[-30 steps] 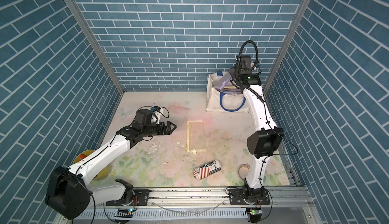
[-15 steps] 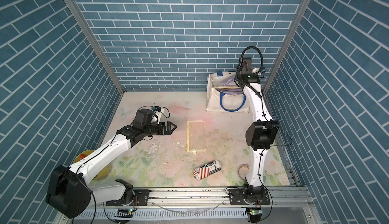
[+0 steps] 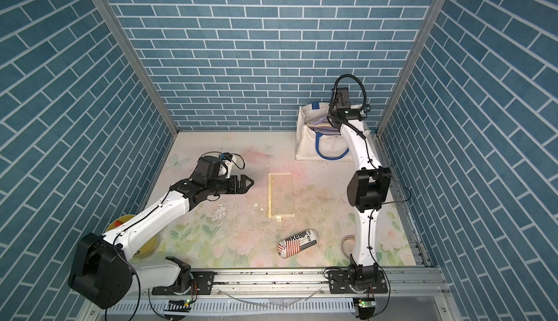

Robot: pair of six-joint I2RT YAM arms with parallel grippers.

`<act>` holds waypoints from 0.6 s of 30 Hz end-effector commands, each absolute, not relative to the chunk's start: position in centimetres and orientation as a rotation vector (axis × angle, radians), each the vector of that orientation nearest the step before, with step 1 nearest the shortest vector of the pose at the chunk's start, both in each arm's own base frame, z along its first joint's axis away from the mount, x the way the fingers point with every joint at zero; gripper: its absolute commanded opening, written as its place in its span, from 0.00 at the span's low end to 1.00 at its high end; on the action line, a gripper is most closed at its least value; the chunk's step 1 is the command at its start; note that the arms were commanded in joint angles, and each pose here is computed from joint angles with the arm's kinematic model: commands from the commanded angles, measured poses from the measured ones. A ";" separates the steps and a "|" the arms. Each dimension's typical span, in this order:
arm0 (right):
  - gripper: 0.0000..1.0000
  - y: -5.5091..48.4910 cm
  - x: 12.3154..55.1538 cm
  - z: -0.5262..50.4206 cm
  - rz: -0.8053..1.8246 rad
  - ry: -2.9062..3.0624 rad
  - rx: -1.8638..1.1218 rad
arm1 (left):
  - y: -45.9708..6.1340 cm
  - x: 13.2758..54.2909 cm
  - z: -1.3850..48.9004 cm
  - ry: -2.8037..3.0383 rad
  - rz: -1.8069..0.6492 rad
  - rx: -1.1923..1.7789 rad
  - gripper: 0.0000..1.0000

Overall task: Put the pencil pouch into the canvas bag
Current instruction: Place the pencil pouch in the canvas bag.

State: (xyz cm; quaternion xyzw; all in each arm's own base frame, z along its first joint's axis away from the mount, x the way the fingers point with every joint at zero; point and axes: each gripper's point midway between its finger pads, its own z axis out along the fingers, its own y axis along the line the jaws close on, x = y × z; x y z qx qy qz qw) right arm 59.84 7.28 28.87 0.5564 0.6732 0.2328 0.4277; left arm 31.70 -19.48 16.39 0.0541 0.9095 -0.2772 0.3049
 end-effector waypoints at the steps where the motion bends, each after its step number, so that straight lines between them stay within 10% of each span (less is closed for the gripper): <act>1: 0.15 7.1 59.1 29.0 0.574 1.642 1.451 | -19.8 31.5 15.7 2.416 -0.741 0.170 0.99; 18: 0.39 8.6 57.1 30.5 0.646 1.670 1.396 | -20.4 31.5 15.5 2.407 -0.773 0.183 0.99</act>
